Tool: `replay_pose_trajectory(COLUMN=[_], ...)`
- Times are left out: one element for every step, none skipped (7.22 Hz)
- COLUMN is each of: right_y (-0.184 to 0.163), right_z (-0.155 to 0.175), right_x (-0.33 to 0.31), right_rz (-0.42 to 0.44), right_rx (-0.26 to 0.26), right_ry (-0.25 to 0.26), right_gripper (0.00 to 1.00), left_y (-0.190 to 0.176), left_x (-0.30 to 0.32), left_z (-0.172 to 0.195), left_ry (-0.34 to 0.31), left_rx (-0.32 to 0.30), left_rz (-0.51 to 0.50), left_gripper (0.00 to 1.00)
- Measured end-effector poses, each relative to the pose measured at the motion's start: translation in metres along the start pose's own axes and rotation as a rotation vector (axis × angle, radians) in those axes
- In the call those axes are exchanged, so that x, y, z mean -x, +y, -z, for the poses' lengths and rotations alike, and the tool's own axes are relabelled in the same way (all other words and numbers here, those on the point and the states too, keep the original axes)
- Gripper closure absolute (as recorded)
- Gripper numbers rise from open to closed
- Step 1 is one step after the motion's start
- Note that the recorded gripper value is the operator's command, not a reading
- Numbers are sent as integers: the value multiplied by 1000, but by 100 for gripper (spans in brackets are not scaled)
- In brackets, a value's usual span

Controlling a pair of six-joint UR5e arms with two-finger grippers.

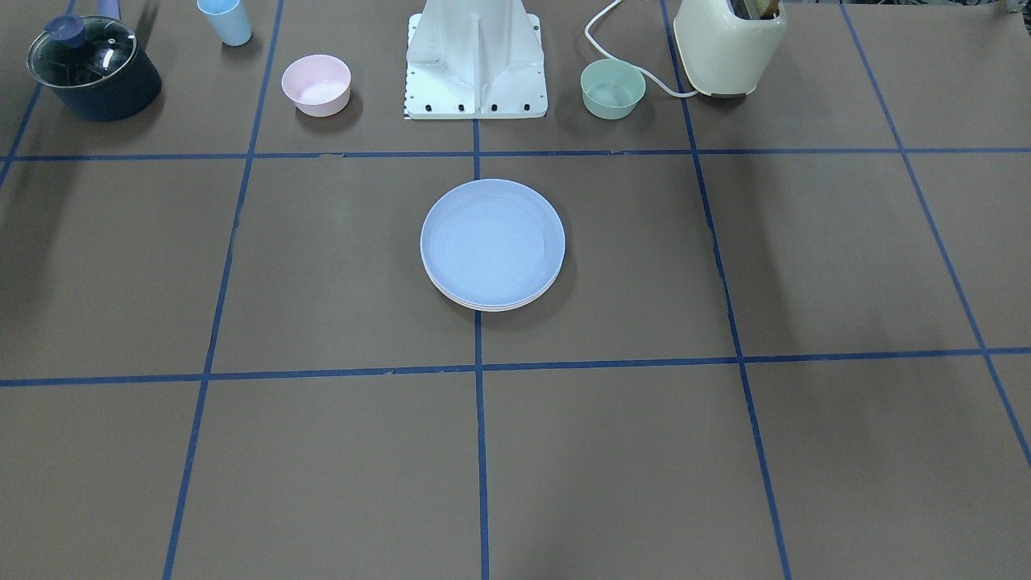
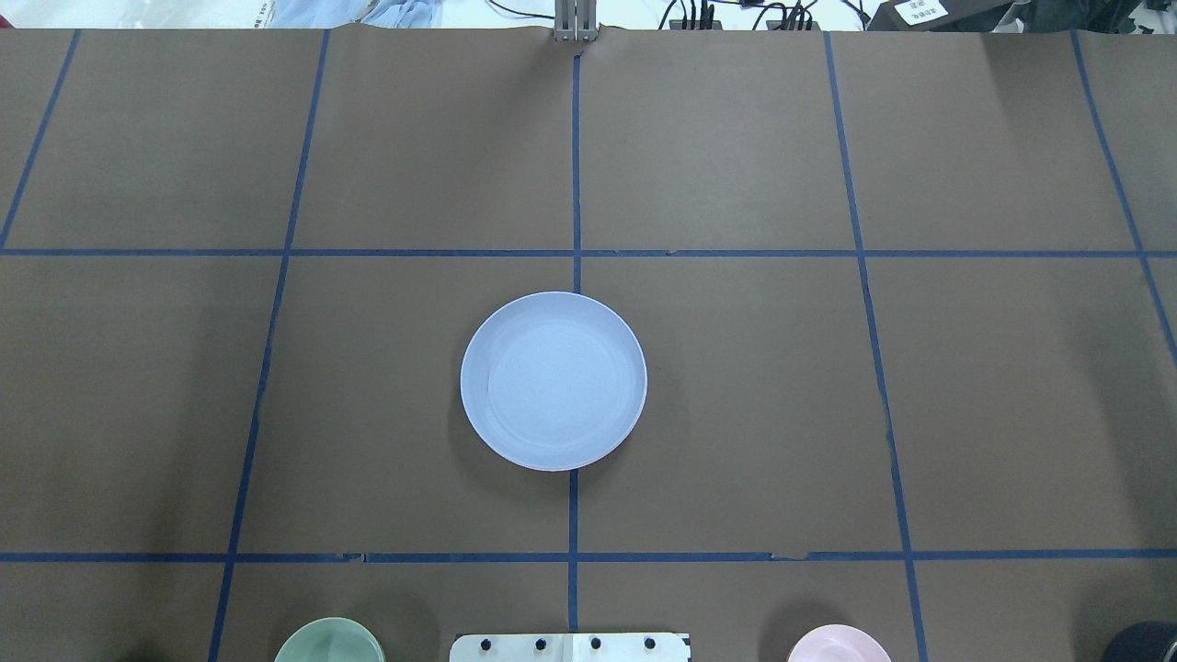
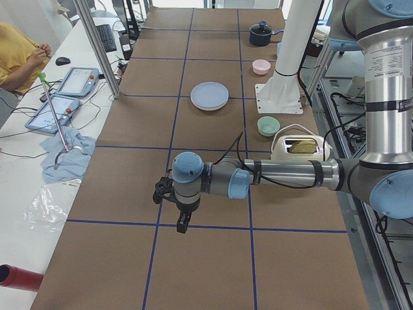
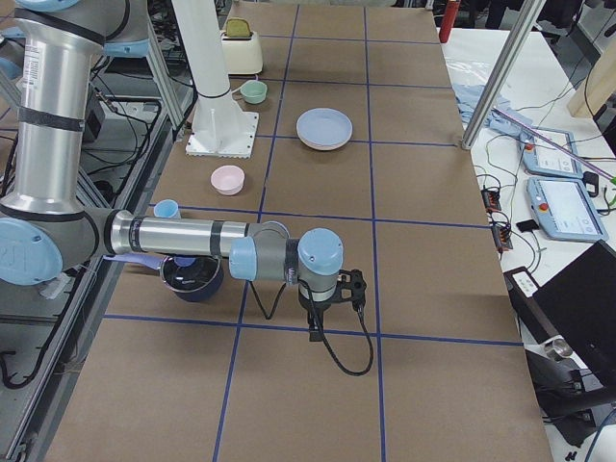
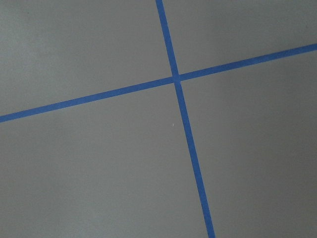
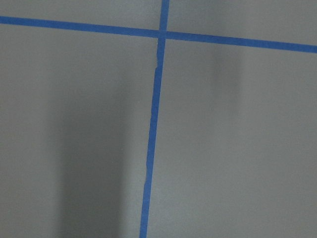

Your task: Stack three plates with pink and blue

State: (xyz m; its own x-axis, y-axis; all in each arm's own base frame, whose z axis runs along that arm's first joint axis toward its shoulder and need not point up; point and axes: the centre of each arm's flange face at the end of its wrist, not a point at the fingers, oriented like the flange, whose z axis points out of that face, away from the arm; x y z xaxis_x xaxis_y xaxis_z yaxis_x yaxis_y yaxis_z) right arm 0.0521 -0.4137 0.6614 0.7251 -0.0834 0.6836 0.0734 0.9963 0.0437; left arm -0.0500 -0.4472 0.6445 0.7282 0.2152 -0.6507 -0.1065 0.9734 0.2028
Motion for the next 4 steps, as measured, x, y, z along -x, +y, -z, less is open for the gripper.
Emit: replay_pose_trajectory(right_y=[0, 0, 0, 0], right_z=[0, 0, 0, 0], right_x=[0, 0, 0, 0], right_rz=[0, 0, 0, 0], right_rx=[0, 0, 0, 0], right_ry=[0, 0, 0, 0], right_gripper=[0, 0, 0, 0], left_y=[1, 1, 1, 1], left_x=[0, 0, 1, 1], left_z=[0, -1, -1, -1], left_ry=[0, 0, 0, 0], left_rx=[1, 1, 2, 2], left_rz=[1, 2, 3, 3], left_gripper=[0, 0, 0, 0])
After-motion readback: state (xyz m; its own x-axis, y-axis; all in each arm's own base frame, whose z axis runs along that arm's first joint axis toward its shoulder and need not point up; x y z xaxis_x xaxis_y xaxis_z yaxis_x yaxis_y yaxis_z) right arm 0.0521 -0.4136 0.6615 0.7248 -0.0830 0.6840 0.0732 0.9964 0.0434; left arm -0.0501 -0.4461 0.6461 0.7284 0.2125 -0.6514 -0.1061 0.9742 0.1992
